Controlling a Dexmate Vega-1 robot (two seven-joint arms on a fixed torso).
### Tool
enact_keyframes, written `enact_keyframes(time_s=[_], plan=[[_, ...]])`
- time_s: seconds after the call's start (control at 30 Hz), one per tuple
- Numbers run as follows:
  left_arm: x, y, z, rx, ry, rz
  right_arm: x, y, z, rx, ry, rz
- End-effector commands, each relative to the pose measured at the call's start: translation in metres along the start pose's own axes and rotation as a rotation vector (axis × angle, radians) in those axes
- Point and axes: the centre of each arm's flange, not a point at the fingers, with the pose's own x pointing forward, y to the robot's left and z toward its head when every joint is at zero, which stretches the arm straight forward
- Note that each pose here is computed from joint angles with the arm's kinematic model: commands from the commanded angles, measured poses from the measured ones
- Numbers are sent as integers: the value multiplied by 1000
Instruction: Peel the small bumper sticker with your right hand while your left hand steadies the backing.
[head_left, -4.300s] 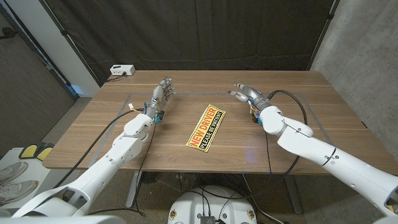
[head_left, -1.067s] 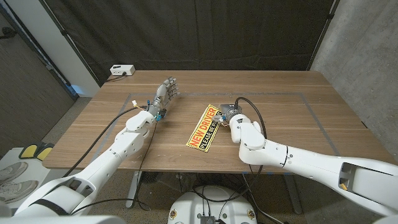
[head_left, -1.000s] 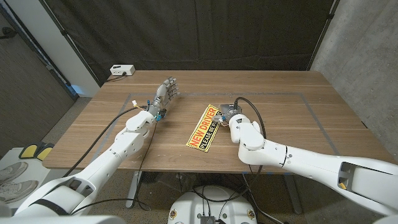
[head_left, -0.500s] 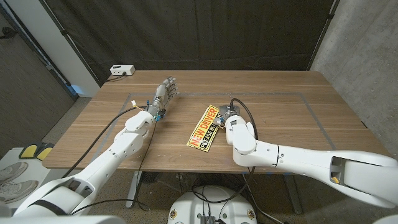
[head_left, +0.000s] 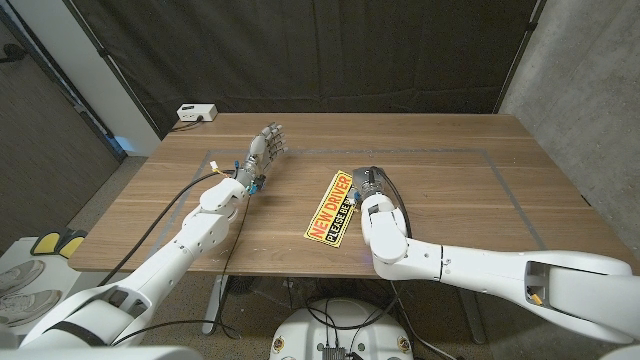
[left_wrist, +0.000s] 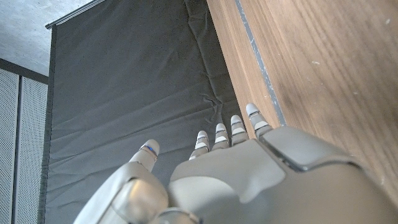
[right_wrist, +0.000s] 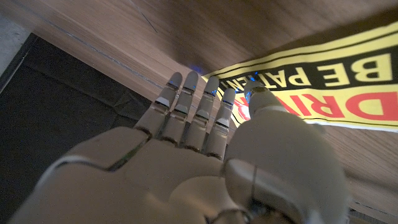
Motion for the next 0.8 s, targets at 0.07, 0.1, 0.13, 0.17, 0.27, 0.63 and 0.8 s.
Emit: enact_keyframes(time_s=[0.07, 0.1, 0.13, 0.17, 0.27, 0.63, 0.8], plan=[[2, 6, 2, 4, 1, 8, -1, -16, -4, 31, -18, -13], [2, 6, 2, 6, 1, 5, -1, -18, -3, 30, -17, 3], [2, 6, 2, 3, 1, 3, -1, -20, -3, 36, -23, 17], [3, 6, 1, 2, 2, 2, 0, -22, -2, 35, -28, 27], [3, 6, 1, 0, 2, -1, 2, -23, 0, 37, -47, 60], [1, 9, 1, 1, -1, 4, 7, -16, 15, -92, -6, 18], [1, 11, 1, 0, 1, 8, 8, -10, 16, -105, -4, -82]])
